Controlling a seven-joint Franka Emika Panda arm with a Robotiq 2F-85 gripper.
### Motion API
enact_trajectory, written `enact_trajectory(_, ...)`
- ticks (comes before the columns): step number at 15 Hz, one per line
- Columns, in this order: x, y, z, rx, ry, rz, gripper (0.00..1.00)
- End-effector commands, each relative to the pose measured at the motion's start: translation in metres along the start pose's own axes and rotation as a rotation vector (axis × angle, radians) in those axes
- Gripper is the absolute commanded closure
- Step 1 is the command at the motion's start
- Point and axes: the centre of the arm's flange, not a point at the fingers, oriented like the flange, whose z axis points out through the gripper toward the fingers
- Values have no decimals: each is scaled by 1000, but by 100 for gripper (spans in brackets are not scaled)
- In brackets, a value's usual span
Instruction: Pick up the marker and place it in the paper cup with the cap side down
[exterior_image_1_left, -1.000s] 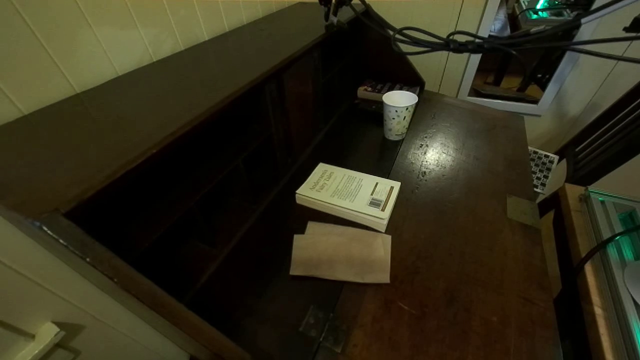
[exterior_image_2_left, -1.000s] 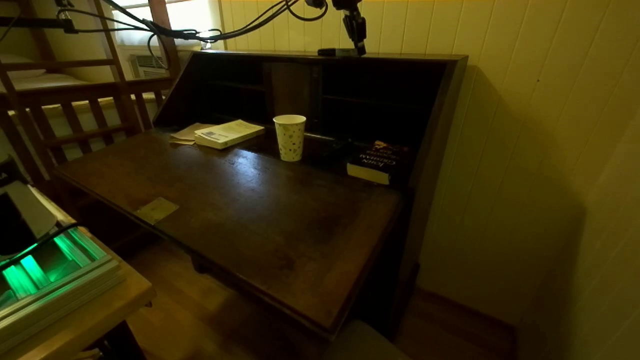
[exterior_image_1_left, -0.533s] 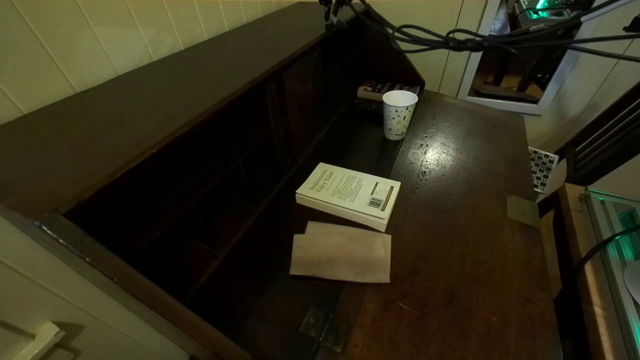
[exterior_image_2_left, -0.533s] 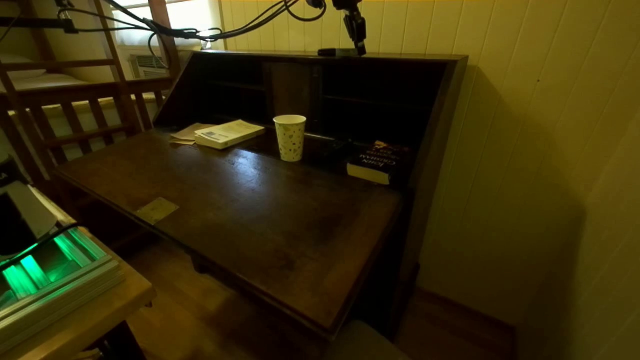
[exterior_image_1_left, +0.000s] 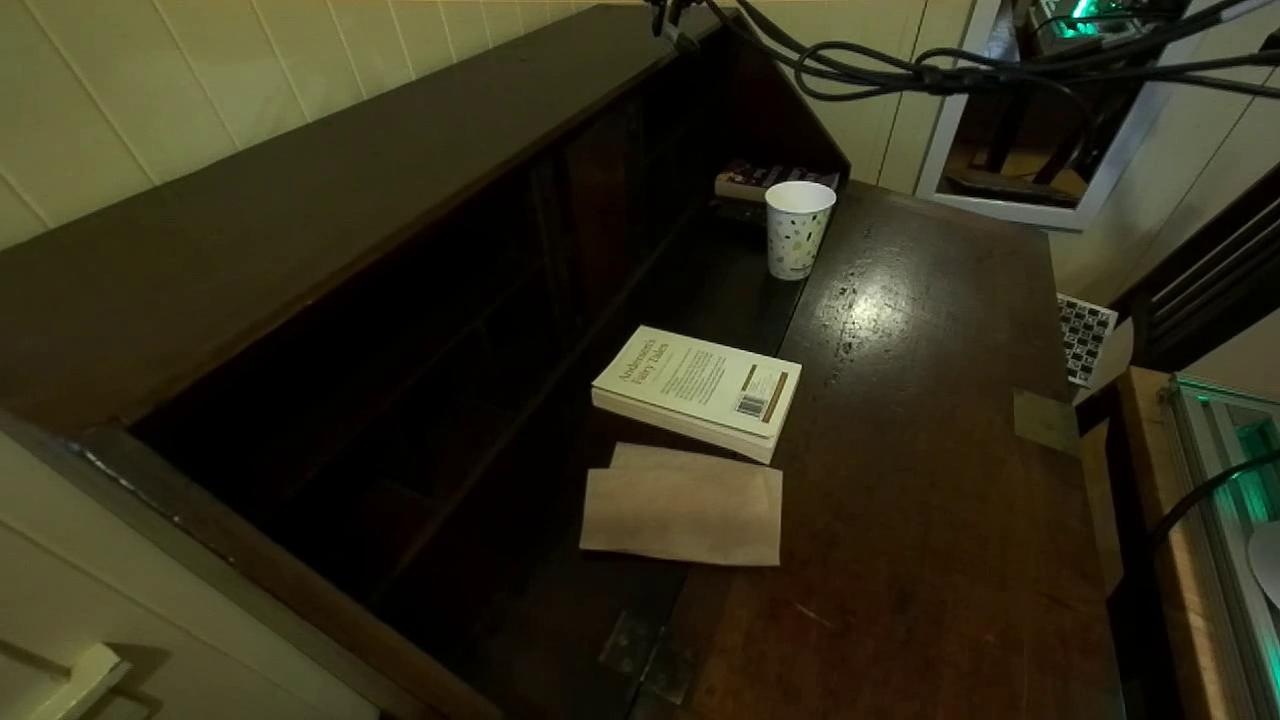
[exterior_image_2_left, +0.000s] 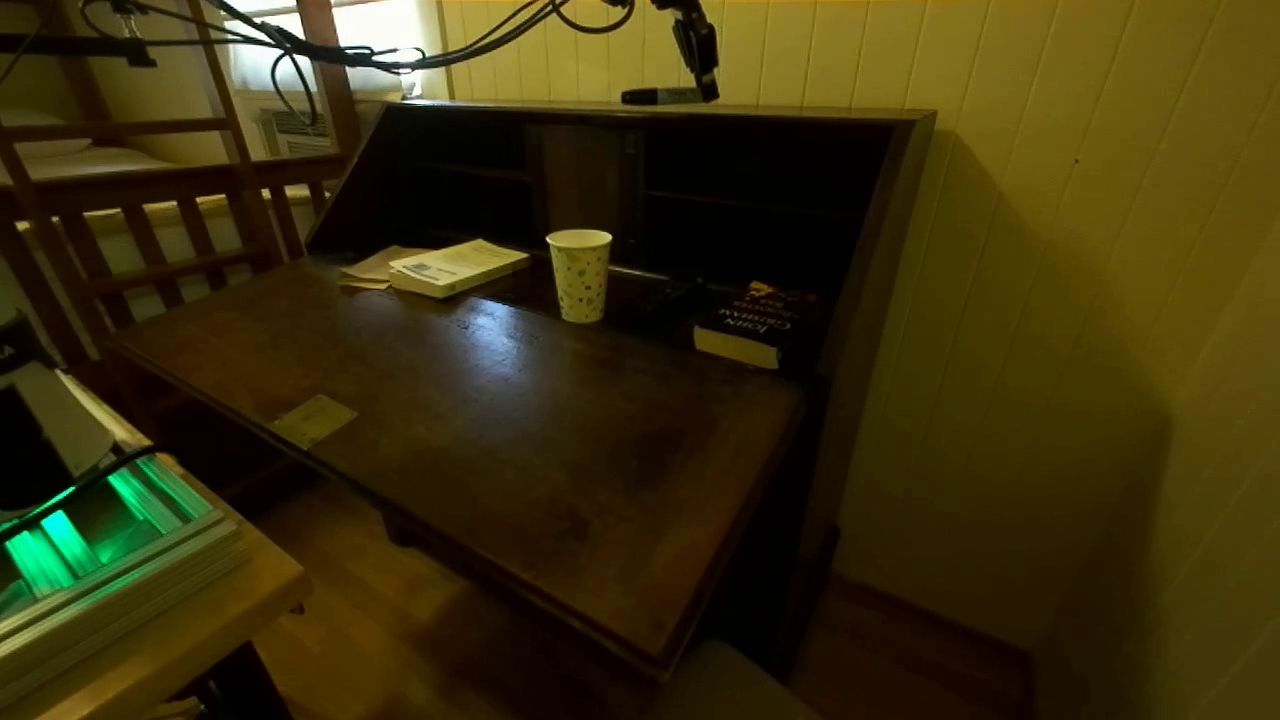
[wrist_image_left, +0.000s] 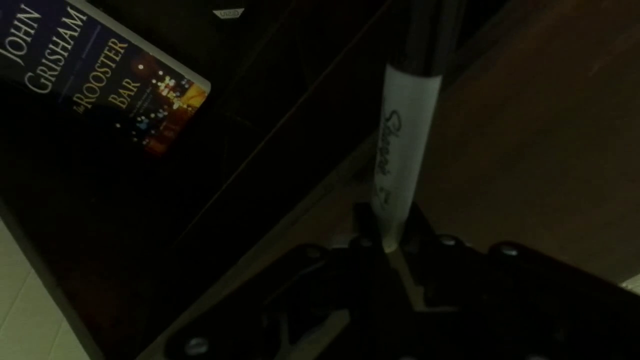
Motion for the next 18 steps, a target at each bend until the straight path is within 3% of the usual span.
enact_trajectory(1, -40, 18, -25, -5, 44, -7, 96)
enact_trajectory(13, -104, 55, -47, 106, 183, 29, 96)
enact_trajectory(17, -123, 71, -49, 118, 184, 44, 96)
enact_trajectory(18, -125, 75, -51, 127, 148, 41, 96)
